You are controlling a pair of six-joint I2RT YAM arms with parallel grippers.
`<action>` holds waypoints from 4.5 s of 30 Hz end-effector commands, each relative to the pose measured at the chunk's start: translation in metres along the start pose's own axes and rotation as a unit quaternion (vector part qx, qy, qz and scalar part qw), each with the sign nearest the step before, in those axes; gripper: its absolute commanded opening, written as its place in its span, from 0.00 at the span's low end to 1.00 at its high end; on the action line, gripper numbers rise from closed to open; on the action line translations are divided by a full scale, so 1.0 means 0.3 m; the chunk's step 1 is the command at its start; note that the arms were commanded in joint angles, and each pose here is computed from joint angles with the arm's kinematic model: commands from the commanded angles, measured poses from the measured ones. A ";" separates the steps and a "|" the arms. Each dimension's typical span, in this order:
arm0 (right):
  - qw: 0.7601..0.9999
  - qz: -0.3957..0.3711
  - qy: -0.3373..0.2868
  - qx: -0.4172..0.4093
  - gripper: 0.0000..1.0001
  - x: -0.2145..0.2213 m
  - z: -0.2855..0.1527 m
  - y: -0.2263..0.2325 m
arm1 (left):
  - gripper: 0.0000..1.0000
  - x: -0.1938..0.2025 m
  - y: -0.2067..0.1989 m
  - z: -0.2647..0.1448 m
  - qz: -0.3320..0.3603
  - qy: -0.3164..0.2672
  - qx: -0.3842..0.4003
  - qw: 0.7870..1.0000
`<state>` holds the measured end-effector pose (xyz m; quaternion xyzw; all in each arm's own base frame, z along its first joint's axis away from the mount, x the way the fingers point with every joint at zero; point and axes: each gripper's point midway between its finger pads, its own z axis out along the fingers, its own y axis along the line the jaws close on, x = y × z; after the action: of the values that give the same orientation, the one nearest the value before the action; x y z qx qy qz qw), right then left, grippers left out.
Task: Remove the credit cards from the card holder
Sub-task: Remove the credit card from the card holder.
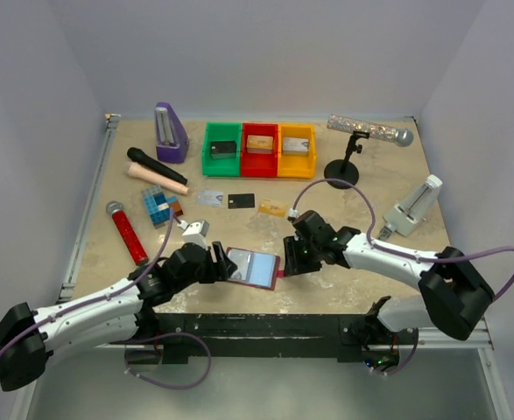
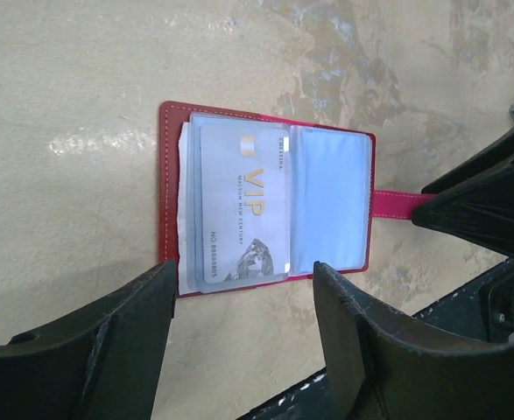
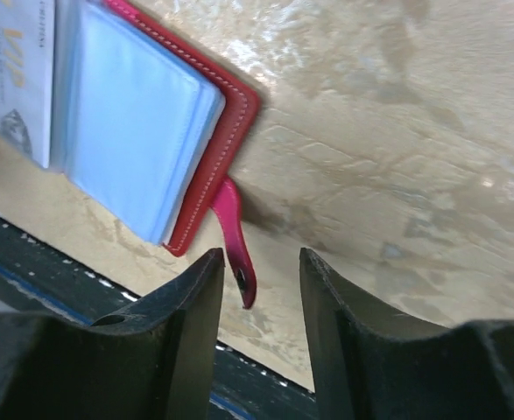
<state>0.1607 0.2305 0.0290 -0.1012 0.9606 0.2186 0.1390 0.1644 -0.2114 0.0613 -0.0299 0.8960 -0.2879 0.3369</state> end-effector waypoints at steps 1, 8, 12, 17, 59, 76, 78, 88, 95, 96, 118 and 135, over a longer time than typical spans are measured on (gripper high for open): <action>0.997 -0.028 -0.060 0.042 0.44 -0.100 -0.124 -0.002 | 0.68 -0.054 0.043 -0.038 -0.014 -0.044 -0.027 0.999; 0.971 -0.040 -0.173 -0.161 0.42 -0.223 -0.226 0.261 | 0.49 -0.163 0.012 -0.044 -0.011 -0.097 -0.010 0.995; 0.962 -0.004 -0.121 -0.243 0.43 -0.225 -0.159 0.377 | 0.22 -0.166 0.022 0.011 -0.043 -0.075 -0.011 0.996; 0.954 0.038 -0.094 -0.282 0.53 -0.221 -0.065 0.438 | 0.18 -0.138 0.052 0.050 -0.045 -0.054 -0.033 0.997; 0.965 0.138 -0.014 -0.223 0.52 -0.135 0.192 0.364 | 0.00 0.137 0.187 0.063 -0.055 0.028 -0.026 0.998; 0.964 0.141 -0.012 -0.225 0.52 -0.126 0.196 0.359 | 0.04 -0.014 0.143 -0.042 -0.038 -0.042 -0.033 0.998; 0.964 0.139 -0.013 -0.225 0.52 -0.129 0.194 0.362 | 0.05 -0.036 0.130 -0.046 -0.038 -0.052 -0.029 0.997; 0.962 0.132 -0.011 -0.238 0.52 -0.121 0.181 0.371 | 0.00 -0.052 -0.074 0.004 -0.016 -0.059 0.133 0.989; 0.960 0.128 -0.008 -0.248 0.52 -0.117 0.177 0.380 | 0.00 -0.027 -0.054 0.037 -0.012 -0.042 0.116 0.992; 0.960 0.129 -0.008 -0.248 0.52 -0.115 0.178 0.378 | 0.00 -0.016 -0.041 0.044 -0.013 -0.036 0.107 0.994; 0.977 0.124 0.014 -0.173 0.52 -0.063 0.209 0.289 | 0.00 0.087 0.175 0.087 -0.021 0.008 -0.041 0.999; 0.950 0.100 0.002 -0.297 0.52 -0.106 0.166 0.424 | 0.00 0.098 0.191 0.082 -0.020 0.013 -0.049 0.999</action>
<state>0.1737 0.3614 0.0369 -0.0228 0.8756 0.4761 0.0784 0.1728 -0.1983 0.0188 -0.0634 0.8935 -0.2926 0.3347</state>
